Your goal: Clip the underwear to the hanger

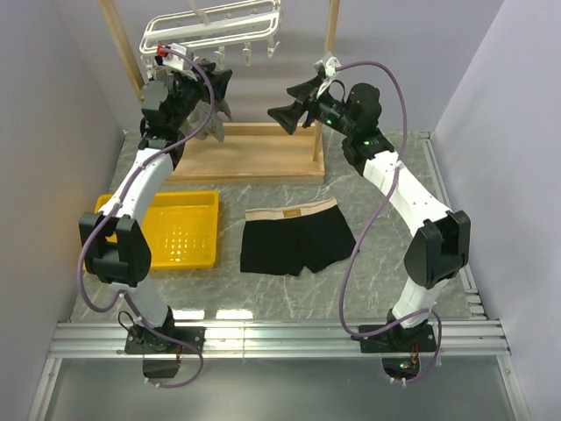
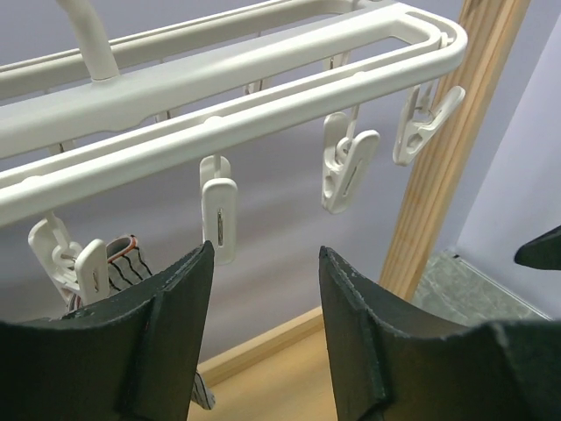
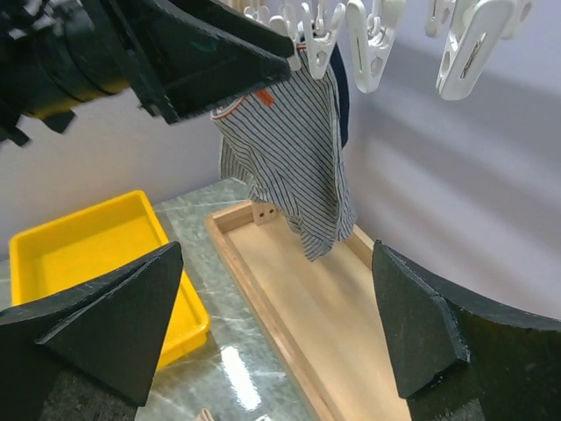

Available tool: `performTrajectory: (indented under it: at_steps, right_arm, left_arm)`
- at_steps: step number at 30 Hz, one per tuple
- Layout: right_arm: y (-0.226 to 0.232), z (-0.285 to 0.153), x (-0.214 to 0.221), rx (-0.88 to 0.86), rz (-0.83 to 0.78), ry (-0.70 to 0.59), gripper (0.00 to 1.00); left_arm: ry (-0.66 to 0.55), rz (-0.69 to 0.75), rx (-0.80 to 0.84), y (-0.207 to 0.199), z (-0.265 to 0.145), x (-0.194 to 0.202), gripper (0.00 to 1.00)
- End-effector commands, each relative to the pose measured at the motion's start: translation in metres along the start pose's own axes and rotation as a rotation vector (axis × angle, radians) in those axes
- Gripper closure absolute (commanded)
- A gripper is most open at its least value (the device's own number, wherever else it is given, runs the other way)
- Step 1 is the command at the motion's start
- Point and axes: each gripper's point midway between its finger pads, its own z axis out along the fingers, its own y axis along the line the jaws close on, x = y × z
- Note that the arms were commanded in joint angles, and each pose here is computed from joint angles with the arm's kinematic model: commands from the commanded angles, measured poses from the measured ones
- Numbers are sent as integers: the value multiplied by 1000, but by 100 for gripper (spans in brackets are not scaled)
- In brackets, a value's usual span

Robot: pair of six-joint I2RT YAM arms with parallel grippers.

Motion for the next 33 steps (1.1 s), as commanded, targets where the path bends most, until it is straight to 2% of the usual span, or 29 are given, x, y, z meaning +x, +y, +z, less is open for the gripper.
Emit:
performTrajectory:
  at_steps: [1,12,18,23,27,28,33]
  right_arm:
    - [8,2,-49,-24,-27,-112,6]
    - [10,14,-79,-52,121,-205,9]
    - [4,29,-87,-50,209,-242,11]
    - [6,37,-92,-45,221,-266,12]
    - [6,41,-94,-35,226,-281,13]
    - [7,43,-95,-33,228,-284,14]
    - [12,48,-105,-17,206,-308,19]
  left_arm:
    - [-65,62,35,-3,7,-8,43]
    - [-95,73,2,10,24,-6,50]
    - [-131,73,6,10,27,-12,51]
    - [-152,80,29,6,29,-15,53]
    - [-140,79,53,3,31,-10,67]
    - [-138,78,60,1,30,-10,74]
    - [-138,76,101,-8,27,-13,90]
